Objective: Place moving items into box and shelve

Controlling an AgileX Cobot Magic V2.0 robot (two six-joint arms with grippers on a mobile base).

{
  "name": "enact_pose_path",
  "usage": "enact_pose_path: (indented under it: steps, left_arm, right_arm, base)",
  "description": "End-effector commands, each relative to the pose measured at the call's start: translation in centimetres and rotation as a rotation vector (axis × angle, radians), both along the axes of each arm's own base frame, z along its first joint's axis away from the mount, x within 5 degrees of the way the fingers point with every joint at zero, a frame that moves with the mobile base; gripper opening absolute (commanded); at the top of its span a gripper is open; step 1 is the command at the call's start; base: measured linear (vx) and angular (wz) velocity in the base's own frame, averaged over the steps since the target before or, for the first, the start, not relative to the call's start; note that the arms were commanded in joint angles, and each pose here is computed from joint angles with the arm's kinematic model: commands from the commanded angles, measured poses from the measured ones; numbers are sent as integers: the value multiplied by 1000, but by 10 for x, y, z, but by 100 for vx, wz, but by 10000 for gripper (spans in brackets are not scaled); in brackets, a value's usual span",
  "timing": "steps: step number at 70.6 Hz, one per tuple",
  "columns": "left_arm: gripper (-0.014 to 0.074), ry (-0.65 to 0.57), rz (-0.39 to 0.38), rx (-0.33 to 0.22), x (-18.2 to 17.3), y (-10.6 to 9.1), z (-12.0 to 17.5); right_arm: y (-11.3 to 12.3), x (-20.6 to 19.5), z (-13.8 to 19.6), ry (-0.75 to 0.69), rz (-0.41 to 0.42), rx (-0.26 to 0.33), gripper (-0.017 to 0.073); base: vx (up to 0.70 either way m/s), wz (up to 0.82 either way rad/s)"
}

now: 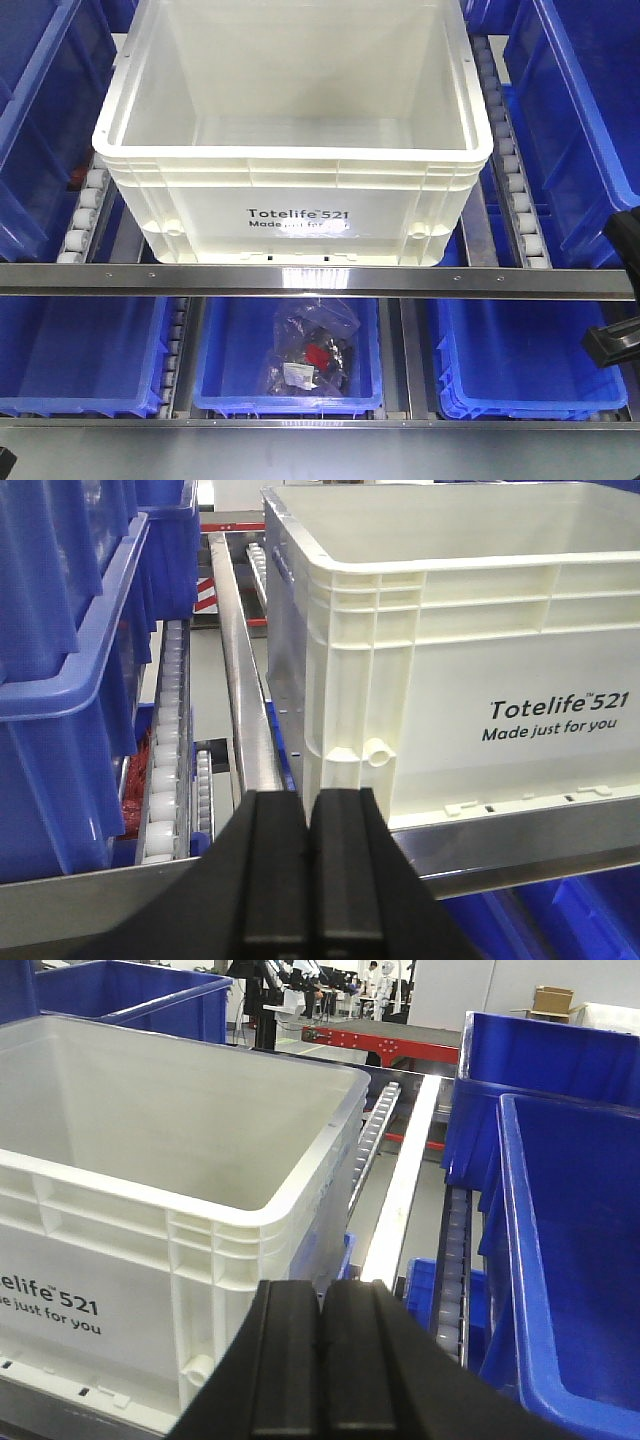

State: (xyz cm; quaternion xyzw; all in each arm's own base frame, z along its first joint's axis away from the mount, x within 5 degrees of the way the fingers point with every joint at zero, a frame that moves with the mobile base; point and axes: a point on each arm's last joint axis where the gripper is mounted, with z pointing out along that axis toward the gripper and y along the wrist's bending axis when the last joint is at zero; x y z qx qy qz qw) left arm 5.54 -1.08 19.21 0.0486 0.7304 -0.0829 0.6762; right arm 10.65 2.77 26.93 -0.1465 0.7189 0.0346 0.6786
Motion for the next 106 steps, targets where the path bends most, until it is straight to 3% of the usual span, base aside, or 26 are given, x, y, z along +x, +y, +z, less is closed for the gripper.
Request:
enact_pose_path:
  steps: [1,10,19,36,52,106]
  left_arm:
    - [-28,-64,-1,-21,0,0,2]
    - [-28,-64,-1,-21,0,0,2]
    - [-28,-64,-1,-21,0,0,2]
    - [-28,-64,-1,-21,0,0,2]
    - [-27,-64,-1,-21,0,0,2]
    - [-27,-64,-1,-21,0,0,2]
  right_arm:
    - [-1,2,17,-100,-20,23,-15]
    - [-1,2,16,-99,-19,20,-15]
    - [-1,-3,5,-25,-5,72,-15]
    - [-11,-42,-68,-39,-1,188,-15]
    - [-13,-52,-67,-95,10,195,-15]
    - [-13,-52,-68,-87,10,191,-15]
  base:
    - [0,0]
    - [0,0]
    - [0,0]
    - [0,0]
    - [0,0]
    - [0,0]
